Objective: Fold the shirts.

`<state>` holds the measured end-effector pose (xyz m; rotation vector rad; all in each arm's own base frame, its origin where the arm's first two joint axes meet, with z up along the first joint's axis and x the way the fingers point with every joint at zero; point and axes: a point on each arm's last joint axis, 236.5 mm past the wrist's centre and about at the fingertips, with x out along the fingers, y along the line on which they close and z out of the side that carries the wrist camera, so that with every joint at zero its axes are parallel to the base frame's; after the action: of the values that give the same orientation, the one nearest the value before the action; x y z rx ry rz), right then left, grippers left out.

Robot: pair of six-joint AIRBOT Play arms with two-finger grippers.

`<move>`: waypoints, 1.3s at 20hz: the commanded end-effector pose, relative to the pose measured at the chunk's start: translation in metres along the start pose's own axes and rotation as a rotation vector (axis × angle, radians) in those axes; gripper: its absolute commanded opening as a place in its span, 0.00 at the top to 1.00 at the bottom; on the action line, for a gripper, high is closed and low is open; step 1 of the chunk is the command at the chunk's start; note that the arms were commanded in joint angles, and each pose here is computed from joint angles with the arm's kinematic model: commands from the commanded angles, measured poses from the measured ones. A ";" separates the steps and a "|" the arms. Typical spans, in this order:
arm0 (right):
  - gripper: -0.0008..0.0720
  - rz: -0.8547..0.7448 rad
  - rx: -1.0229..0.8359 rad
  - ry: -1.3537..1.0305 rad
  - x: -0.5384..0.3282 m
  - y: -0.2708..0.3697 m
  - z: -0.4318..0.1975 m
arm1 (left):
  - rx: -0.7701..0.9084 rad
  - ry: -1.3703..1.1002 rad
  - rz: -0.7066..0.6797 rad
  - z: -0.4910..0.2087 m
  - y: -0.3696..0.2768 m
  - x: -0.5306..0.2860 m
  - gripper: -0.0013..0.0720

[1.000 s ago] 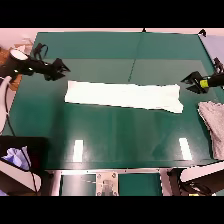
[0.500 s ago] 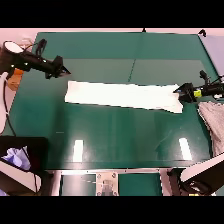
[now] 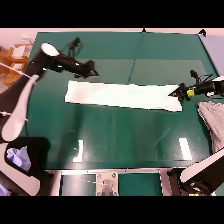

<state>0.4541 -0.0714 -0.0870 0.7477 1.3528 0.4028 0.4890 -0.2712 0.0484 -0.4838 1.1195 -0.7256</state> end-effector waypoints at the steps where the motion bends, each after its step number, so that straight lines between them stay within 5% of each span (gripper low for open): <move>1: 0.97 0.044 -0.057 0.004 -0.026 0.042 0.008 | 0.072 -0.084 0.000 -0.002 -0.035 0.058 0.95; 11: 0.97 0.223 -0.405 -0.025 -0.107 0.273 -0.032 | -0.047 -0.093 -0.029 -0.057 -0.042 0.194 0.95; 17: 0.97 0.247 -0.458 0.001 -0.084 0.322 -0.050 | -0.053 -0.081 -0.030 -0.059 -0.038 0.197 0.95; 22: 0.97 0.253 -0.423 -0.013 -0.078 0.330 -0.047 | -0.024 0.127 -0.060 -0.059 -0.018 0.128 0.95; 26: 0.97 0.281 -0.451 -0.020 -0.049 0.369 -0.053 | 0.014 0.223 0.113 -0.039 0.049 0.005 0.95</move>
<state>0.4451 0.1424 0.1953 0.5494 1.1063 0.8768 0.4841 -0.3266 -0.0178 -0.4603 1.2047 -0.7586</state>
